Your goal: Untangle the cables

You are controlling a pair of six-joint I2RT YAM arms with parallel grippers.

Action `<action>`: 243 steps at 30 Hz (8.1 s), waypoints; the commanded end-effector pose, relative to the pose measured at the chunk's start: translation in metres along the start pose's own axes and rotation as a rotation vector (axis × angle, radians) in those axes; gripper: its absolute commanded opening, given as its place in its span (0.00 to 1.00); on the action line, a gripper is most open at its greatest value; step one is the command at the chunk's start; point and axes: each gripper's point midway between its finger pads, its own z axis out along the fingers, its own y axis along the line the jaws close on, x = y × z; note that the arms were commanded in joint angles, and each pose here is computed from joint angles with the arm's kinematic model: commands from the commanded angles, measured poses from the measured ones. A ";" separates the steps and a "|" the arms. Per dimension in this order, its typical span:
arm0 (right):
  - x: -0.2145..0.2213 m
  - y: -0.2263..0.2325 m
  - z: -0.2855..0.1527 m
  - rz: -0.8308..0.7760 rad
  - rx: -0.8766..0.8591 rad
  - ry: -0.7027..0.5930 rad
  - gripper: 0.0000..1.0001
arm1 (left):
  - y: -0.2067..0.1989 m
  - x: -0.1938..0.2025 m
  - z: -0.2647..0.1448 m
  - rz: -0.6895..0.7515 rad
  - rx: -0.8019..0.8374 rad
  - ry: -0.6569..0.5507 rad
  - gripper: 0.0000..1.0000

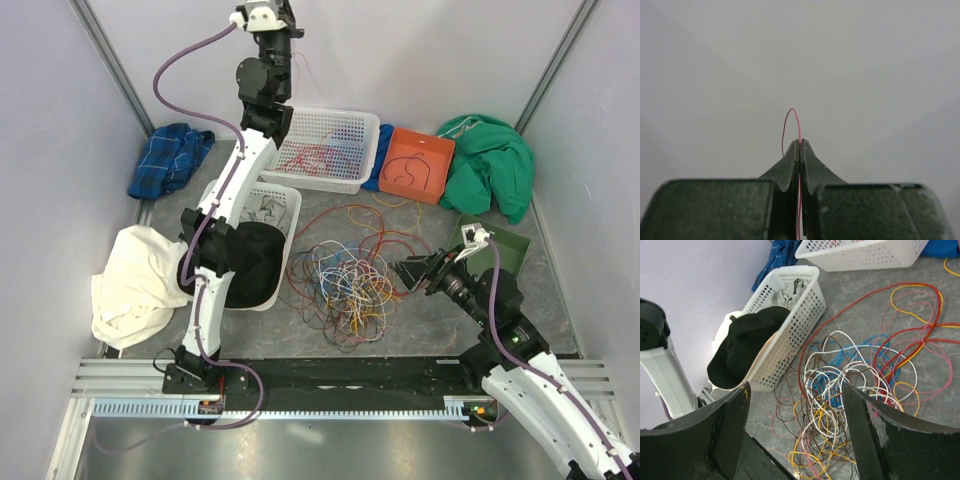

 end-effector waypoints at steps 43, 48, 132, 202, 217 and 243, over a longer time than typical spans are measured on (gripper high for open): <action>-0.026 -0.020 -0.030 -0.105 0.179 -0.082 0.84 | -0.040 0.116 -0.203 -0.183 -0.167 1.016 1.00; -0.025 -0.023 -0.026 -0.099 0.194 -0.072 0.85 | -0.106 0.093 -0.290 -0.222 0.015 1.173 1.00; -0.032 0.021 0.078 -0.109 -0.054 0.018 0.21 | -0.154 -0.024 -0.394 -0.540 0.447 1.190 0.02; -0.298 0.240 -0.027 -0.004 -0.237 -0.367 0.00 | -0.218 -0.020 -0.414 -0.558 0.878 0.215 0.98; -0.297 0.246 -0.065 -0.011 -0.263 -0.406 0.00 | -0.228 0.011 -0.391 -0.571 0.784 0.260 0.02; -0.136 0.106 -0.001 -0.115 -0.124 -0.209 0.01 | -0.208 -0.161 -0.273 -0.758 0.753 0.897 0.02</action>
